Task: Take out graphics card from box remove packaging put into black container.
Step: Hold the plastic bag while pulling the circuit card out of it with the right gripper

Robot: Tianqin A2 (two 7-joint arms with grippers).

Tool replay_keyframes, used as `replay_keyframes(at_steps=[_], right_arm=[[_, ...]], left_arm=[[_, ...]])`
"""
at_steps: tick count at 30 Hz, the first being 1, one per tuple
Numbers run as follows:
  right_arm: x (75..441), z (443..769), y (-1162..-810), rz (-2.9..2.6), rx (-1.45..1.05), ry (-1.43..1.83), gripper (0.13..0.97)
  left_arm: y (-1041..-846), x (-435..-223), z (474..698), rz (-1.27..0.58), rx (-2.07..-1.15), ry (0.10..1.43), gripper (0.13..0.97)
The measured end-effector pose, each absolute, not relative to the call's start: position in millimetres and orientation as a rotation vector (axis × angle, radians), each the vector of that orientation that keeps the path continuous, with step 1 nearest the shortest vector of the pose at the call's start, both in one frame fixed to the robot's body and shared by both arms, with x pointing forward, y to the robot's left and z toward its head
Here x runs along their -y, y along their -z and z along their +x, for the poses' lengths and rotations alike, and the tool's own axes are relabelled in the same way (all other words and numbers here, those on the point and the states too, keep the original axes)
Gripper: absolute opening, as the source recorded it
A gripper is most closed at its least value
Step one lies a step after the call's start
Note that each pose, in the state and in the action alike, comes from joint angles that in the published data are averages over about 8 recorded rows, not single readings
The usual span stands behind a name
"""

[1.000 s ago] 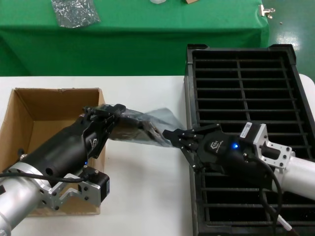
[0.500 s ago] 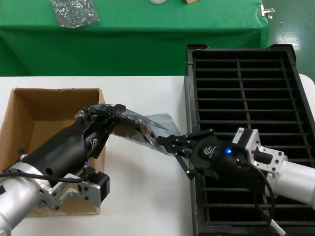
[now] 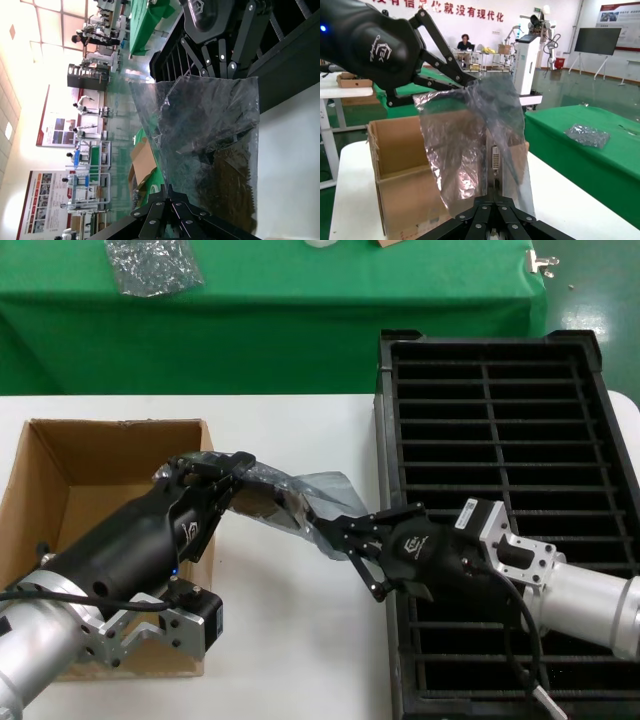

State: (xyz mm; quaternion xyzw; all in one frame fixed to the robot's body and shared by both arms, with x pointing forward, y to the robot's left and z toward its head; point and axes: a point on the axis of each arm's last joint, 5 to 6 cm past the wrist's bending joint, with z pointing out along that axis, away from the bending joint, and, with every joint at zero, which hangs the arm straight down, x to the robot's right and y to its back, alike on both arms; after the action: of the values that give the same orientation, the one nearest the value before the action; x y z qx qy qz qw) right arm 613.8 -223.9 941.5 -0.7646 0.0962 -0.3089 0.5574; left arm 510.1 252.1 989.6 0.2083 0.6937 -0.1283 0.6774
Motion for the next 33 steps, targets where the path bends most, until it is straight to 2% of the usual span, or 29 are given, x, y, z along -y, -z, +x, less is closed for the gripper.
replay_keyframes(at_steps=[12, 29, 33], right_arm=[[220.4, 617.0, -937.5, -1.799, -0.219, 0.739, 0.168], [207.1, 628.0, -935.7, -1.767, -0.227, 0.735, 0.356], [202.1, 631.5, -934.7, -1.755, -0.235, 0.729, 0.356]], left_arm=[[-989.6, -252.1, 510.1, 0.468, -1.559, 0.288, 0.139], [-989.6, -252.1, 510.1, 0.468, -1.559, 0.288, 0.139], [-989.6, -252.1, 510.1, 0.468, -1.559, 0.288, 0.139]])
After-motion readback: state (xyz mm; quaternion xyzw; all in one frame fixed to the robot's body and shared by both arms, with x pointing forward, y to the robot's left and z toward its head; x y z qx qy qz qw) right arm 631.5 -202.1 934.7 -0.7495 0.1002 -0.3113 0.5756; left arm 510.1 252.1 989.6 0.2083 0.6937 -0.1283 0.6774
